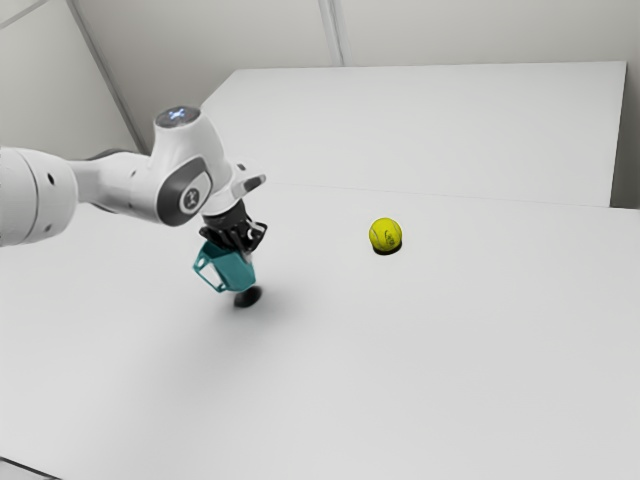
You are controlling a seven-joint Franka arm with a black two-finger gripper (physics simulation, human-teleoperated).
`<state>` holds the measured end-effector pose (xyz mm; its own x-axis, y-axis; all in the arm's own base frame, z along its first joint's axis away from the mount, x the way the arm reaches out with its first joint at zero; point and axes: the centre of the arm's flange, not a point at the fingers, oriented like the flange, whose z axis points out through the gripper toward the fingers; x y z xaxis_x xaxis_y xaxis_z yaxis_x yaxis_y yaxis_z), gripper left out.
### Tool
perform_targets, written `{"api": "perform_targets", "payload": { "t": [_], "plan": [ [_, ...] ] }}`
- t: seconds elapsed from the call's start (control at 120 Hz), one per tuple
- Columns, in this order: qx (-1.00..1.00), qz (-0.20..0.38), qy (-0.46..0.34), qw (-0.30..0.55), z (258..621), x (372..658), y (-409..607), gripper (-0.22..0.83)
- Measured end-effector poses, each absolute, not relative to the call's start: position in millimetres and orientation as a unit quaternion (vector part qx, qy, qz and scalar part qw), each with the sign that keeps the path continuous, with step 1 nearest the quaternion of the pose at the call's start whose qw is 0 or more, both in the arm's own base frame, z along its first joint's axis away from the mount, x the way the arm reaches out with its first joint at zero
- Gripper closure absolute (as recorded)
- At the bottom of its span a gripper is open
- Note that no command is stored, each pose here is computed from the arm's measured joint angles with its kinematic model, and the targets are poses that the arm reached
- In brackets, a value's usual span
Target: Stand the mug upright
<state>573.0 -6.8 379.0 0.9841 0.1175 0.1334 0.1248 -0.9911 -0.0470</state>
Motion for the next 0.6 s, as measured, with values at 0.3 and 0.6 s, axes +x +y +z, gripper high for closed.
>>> {"api": "perform_targets", "payload": {
  "t": [0.3, 0.6],
  "plan": [
    [-0.991, -0.062, -0.121, 0.019, 347.2, 578.8, -7.3, 0.79],
    [-0.986, -0.068, -0.154, 0.015, 350.5, 579.7, -7.6, 0.30]
  ]
}}
